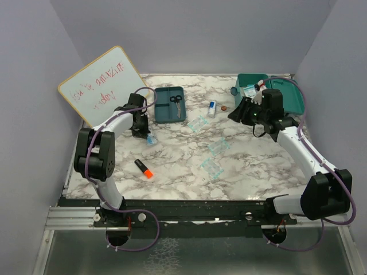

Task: Organize the medicine kit
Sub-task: Pick up the medical item at the center of the board.

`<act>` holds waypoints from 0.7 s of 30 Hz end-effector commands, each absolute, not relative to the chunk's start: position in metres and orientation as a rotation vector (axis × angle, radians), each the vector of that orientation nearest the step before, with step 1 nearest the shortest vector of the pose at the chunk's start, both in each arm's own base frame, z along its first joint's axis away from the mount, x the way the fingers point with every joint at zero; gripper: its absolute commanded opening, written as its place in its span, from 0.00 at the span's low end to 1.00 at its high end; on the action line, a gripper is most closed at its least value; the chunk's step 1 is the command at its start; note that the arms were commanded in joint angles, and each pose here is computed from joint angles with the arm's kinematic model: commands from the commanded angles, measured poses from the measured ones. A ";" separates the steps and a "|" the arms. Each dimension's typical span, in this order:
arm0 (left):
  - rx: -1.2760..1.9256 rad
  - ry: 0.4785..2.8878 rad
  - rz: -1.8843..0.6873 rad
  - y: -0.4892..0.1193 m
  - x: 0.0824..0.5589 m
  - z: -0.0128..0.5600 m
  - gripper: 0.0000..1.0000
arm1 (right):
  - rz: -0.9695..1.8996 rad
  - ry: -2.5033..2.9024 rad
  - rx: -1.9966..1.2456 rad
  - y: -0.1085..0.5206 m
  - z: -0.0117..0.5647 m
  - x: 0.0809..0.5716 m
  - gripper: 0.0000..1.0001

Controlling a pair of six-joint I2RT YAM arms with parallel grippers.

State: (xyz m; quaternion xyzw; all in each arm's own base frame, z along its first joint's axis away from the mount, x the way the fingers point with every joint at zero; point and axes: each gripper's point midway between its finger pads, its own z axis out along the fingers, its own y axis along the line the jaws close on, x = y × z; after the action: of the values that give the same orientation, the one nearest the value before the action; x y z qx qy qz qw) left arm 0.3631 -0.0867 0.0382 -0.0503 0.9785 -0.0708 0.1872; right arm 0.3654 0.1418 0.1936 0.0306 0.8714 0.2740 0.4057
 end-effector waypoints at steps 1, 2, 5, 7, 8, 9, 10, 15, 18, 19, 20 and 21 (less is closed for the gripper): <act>-0.083 2.717 -0.370 -0.113 0.357 0.062 0.00 | 0.756 2.158 0.062 0.153 0.210 0.371 0.46; -0.076 2.713 -0.384 -0.116 0.355 0.064 0.00 | 0.760 2.157 0.062 0.155 0.210 0.372 0.46; -0.063 2.695 -0.429 -0.125 0.351 0.070 0.00 | 0.783 2.159 0.052 0.163 0.212 0.372 0.46; -0.054 2.682 -0.470 -0.133 0.350 0.075 0.00 | 0.805 2.156 0.044 0.170 0.213 0.370 0.46; -0.048 2.677 -0.486 -0.136 0.348 0.077 0.00 | 0.816 2.154 0.039 0.174 0.214 0.370 0.46; -0.042 2.669 -0.502 -0.140 0.348 0.080 0.00 | 0.827 2.155 0.035 0.178 0.214 0.369 0.46; -0.032 2.658 -0.521 -0.144 0.347 0.084 0.00 | 0.837 2.155 0.027 0.183 0.215 0.368 0.46; 0.033 2.570 -0.641 -0.168 0.342 0.114 0.00 | 0.911 2.158 -0.025 0.212 0.215 0.362 0.46; 0.083 2.494 -0.744 -0.186 0.338 0.139 0.00 | 0.997 2.147 -0.055 0.234 0.217 0.355 0.47; 0.100 2.468 -0.782 -0.192 0.336 0.147 0.00 | 1.012 2.147 -0.061 0.240 0.216 0.353 0.48; 0.116 2.439 -0.822 -0.197 0.334 0.156 0.00 | 1.022 2.150 -0.070 0.248 0.216 0.350 0.48; 0.123 2.416 -0.853 -0.202 0.332 0.164 0.00 | 1.034 2.150 -0.082 0.255 0.216 0.348 0.49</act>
State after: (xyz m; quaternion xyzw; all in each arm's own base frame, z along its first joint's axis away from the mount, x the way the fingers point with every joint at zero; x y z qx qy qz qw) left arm 0.3374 -0.1734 0.1191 0.0203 0.9394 -0.2377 0.2461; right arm 0.3522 0.2235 0.2011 -0.0142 0.8561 0.3605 0.3700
